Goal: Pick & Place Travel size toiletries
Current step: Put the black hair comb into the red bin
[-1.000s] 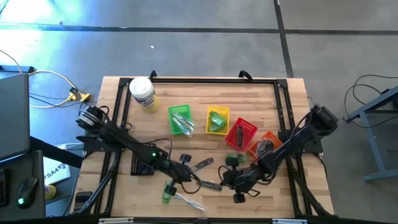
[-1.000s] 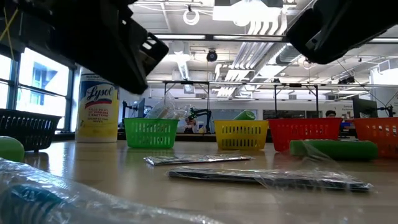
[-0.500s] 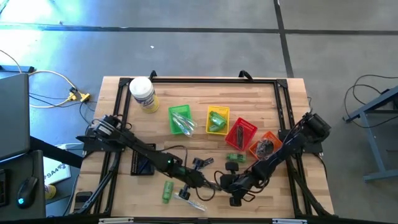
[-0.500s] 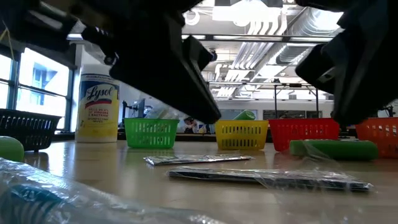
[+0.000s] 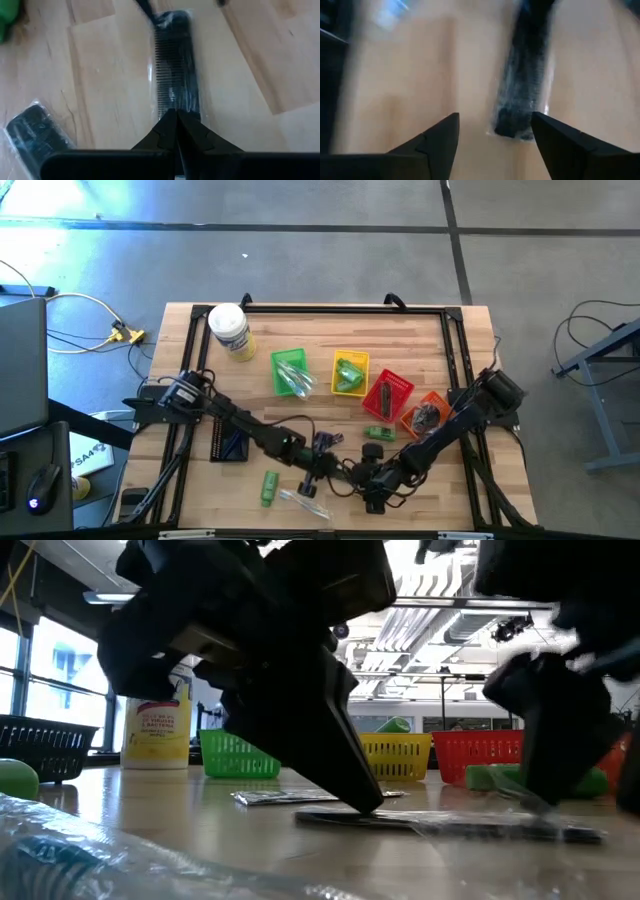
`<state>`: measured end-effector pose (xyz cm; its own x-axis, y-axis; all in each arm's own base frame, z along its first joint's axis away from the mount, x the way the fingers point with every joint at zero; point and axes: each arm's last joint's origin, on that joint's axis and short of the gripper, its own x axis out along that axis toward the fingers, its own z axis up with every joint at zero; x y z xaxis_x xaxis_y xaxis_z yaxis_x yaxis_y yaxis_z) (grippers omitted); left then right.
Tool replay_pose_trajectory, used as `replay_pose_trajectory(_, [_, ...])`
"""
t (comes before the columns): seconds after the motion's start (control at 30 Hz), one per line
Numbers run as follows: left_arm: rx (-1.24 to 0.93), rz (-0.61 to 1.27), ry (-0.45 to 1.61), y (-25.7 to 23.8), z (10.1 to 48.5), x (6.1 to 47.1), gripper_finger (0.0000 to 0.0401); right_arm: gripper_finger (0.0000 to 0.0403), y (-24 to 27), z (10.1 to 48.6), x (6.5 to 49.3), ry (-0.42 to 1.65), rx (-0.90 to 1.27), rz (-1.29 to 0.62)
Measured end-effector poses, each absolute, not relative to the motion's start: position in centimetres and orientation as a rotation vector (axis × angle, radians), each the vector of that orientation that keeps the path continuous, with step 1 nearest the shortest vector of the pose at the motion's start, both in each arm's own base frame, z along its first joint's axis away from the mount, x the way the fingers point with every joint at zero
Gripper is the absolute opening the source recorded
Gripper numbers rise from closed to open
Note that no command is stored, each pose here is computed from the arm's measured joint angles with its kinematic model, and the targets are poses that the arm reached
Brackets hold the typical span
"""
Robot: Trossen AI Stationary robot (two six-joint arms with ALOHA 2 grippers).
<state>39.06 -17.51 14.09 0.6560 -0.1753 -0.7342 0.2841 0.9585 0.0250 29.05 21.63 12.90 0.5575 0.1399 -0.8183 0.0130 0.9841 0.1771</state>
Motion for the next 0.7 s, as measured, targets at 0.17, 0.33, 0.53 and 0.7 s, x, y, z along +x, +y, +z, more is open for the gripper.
replay_pose_trajectory(0.17, [0.138, -0.258, 0.822, -17.3, 14.0, 39.1, 0.0006, 0.0244, 22.1, 11.7, 29.8, 1.037, 0.072, -0.01])
replay_pose_trajectory(0.33, [0.127, -0.297, 0.833, -17.4, 13.7, 39.2, 0.0006, 0.0244, 22.2, 11.1, 30.1, 1.089, 0.01, -0.048])
replay_pose_trajectory(0.53, [0.102, -0.348, 0.843, -17.4, 13.0, 39.4, 0.0006, 0.0244, 21.4, 10.9, 30.4, 1.119, -0.003, -0.076])
replay_pose_trajectory(0.7, [0.085, -0.388, 0.853, -17.6, 12.4, 39.4, 0.0006, 0.0213, 20.5, 10.8, 30.8, 1.144, 0.01, -0.092])
